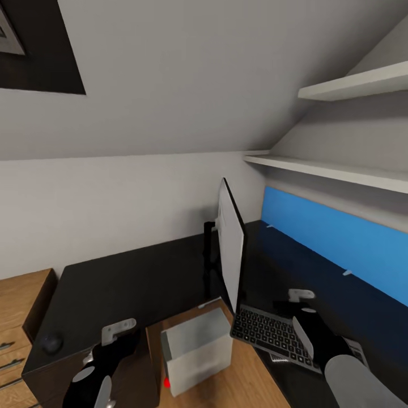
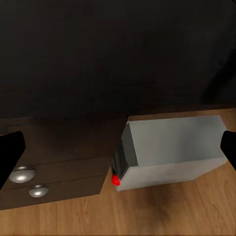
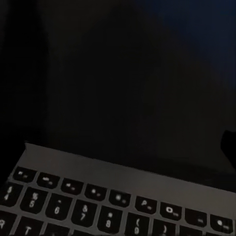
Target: In the bedroom, organize the workspace by keeping the computer under the desk, ensuring the monitor is on the desk, placing the keyboard on the desk next to the monitor, placing the mouse on the desk next to the keyboard, moving the folder from the swivel chair onto the desk next to the mouse, stacking the notebook on top of the folder with the pen on top of the notebook, and positioning the swivel chair next to the desk.
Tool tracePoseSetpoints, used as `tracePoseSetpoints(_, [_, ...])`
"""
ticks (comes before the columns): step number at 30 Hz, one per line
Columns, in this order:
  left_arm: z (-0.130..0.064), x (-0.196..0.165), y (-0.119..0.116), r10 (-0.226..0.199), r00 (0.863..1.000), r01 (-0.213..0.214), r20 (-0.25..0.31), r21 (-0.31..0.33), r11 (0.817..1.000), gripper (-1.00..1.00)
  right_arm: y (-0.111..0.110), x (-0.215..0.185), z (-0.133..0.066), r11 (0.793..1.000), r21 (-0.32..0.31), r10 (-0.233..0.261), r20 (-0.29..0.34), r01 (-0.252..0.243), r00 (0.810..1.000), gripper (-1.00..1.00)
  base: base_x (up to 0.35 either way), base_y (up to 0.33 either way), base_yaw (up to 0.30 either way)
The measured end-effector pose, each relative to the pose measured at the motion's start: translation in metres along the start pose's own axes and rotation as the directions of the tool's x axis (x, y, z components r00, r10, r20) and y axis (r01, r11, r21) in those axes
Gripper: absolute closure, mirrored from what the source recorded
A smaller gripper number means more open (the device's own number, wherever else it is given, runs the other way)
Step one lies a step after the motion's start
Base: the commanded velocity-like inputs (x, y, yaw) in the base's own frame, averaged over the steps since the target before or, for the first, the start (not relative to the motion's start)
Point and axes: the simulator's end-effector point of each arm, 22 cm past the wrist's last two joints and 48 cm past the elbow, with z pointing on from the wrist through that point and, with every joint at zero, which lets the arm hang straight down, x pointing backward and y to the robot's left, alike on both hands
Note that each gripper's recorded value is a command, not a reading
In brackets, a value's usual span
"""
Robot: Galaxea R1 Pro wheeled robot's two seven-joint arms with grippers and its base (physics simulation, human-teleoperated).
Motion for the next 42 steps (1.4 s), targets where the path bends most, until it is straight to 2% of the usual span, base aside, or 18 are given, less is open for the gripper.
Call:
tracePoseSetpoints(2, [0.0, 0.0, 0.0, 0.0, 1.0, 0.0, 0.0, 0.001, 1.0, -1.0, -0.001, 0.0, 0.0, 1.0, -0.003, 0.023, -0.004, -0.024, 1.0, -1.0, 0.046, 0.011, 0.0])
tracePoseSetpoints(5, [-0.004, -0.015, -0.001, -0.005, 0.999, 0.005, 0.033, 0.003, 1.0, -1.0, -0.002, -0.001, -0.001, 0.998, -0.008, 0.06, -0.01, -0.06, 0.998, -1.0, 0.015, 0.004, 0.0])
tracePoseSetpoints(16, [-0.008, -0.027, -0.002, -0.012, 0.998, 0.012, 0.058, 0.005, 1.0, -1.0, -0.002, 0.003, -0.001, 0.998, -0.01, 0.07, -0.035, -0.07, 0.997, -1.0, 0.001, 0.0, 0.0])
tracePoseSetpoints(21, [-0.009, -0.028, -0.002, -0.012, 0.998, 0.012, 0.059, 0.004, 1.0, -1.0, -0.002, 0.014, -0.002, 0.998, -0.01, 0.064, -0.095, -0.065, 0.993, -1.0, 0.0, 0.0, 0.0])
tracePoseSetpoints(22, [-0.009, -0.028, -0.002, -0.012, 0.998, 0.012, 0.059, 0.004, 1.0, -1.0, 0.001, 0.013, -0.007, 0.998, -0.015, 0.06, -0.136, -0.062, 0.989, -1.0, 0.0, 0.0, 0.0])
tracePoseSetpoints(25, [-0.009, -0.027, -0.002, -0.012, 0.998, 0.012, 0.059, 0.004, 1.0, -1.0, 0.002, 0.016, -0.009, 0.998, -0.02, 0.06, -0.168, -0.064, 0.984, -1.0, 0.0, 0.0, 0.0])
tracePoseSetpoints(28, [-0.008, -0.027, -0.002, -0.012, 0.998, 0.011, 0.058, 0.004, 1.0, -1.0, 0.008, 0.035, -0.016, 0.997, -0.032, 0.058, -0.274, -0.07, 0.96, -1.0, 0.0, 0.0, 0.0])
tracePoseSetpoints(30, [-0.008, -0.027, -0.002, -0.012, 0.998, 0.011, 0.057, 0.004, 1.0, -1.0, 0.01, 0.036, -0.021, 0.997, -0.038, 0.056, -0.306, -0.071, 0.95, -1.0, 0.0, 0.0, 0.0])
tracePoseSetpoints(33, [-0.008, -0.026, -0.002, -0.012, 0.998, 0.011, 0.057, 0.004, 1.0, -1.0, 0.012, 0.02, -0.029, 0.996, -0.047, 0.054, -0.31, -0.072, 0.949, -1.0, 0.0, 0.0, 0.0])
tracePoseSetpoints(42, [0.0, -0.018, 0.0, -0.012, 0.998, 0.012, 0.059, 0.004, 1.0, -1.0, 0.014, 0.028, -0.022, 0.997, -0.048, 0.045, -0.312, -0.063, 0.949, -1.0, 0.0, 0.0, 0.0])
